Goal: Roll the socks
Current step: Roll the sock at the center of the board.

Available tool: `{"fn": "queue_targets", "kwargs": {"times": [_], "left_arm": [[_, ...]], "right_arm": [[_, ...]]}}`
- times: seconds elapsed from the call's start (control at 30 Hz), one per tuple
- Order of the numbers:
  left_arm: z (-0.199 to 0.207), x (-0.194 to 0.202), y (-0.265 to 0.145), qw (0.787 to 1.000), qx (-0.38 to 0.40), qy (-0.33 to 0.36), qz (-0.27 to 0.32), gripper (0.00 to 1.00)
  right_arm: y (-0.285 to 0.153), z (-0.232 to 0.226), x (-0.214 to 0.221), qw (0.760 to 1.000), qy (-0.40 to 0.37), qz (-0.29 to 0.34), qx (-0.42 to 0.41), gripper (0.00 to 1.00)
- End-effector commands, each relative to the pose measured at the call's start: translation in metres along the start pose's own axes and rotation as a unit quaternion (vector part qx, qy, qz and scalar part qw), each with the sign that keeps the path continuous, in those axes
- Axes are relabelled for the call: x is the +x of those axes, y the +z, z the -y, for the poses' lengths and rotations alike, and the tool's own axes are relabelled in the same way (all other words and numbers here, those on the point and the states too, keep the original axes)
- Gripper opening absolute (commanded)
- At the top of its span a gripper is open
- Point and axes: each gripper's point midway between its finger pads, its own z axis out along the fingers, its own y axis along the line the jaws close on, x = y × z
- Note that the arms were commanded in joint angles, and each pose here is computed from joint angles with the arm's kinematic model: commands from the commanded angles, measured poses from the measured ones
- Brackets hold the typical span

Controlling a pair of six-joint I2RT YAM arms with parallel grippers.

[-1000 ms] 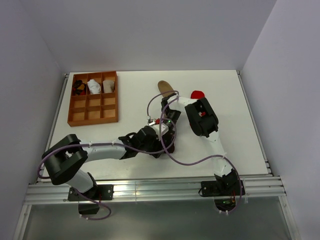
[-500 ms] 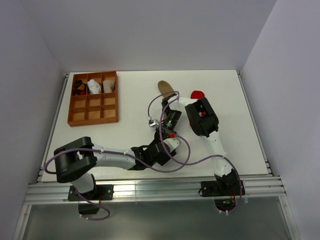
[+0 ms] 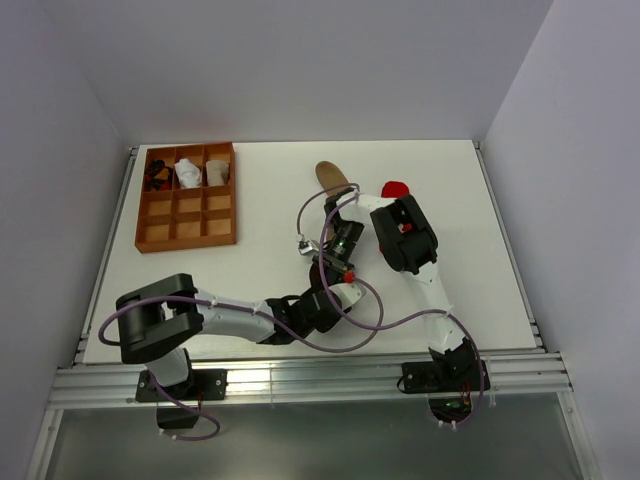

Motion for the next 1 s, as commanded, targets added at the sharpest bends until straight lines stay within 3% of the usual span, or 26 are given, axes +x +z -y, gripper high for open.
{"fn": "queue_targets", "kwargs": {"times": [0.0, 0.1, 0.23, 0.43, 0.57, 0.97], "left_arm": [[0.004, -0.005, 0.006, 1.000, 0.006, 0.007, 0.009, 0.53], [0.013, 0.000, 0.009, 1.000, 0.025, 0.013, -0.004, 0.39], [0.021, 0.008, 0.013, 0.998, 0.047, 0.011, -0.029, 0.28], [0.025, 0.010, 0.011, 0.994, 0.100, -0.028, -0.038, 0.11], [0.018, 0.013, 0.013, 0.988, 0.127, -0.067, -0.048, 0.07], [0.017, 0.019, 0.014, 0.971, 0.194, -0.128, -0.062, 0.00]], "right_arm": [[-0.001, 0.046, 0.009, 0.995, -0.043, -0.037, 0.085, 0.21], [-0.001, 0.047, 0.008, 0.995, -0.042, -0.036, 0.086, 0.21], [-0.002, 0.047, 0.006, 0.994, -0.045, -0.032, 0.091, 0.24], [-0.010, 0.042, 0.000, 0.992, -0.061, -0.007, 0.112, 0.41], [-0.018, 0.035, -0.007, 0.988, -0.072, 0.020, 0.134, 0.54], [-0.085, 0.019, -0.028, 0.958, -0.096, 0.175, 0.204, 0.62]]}}
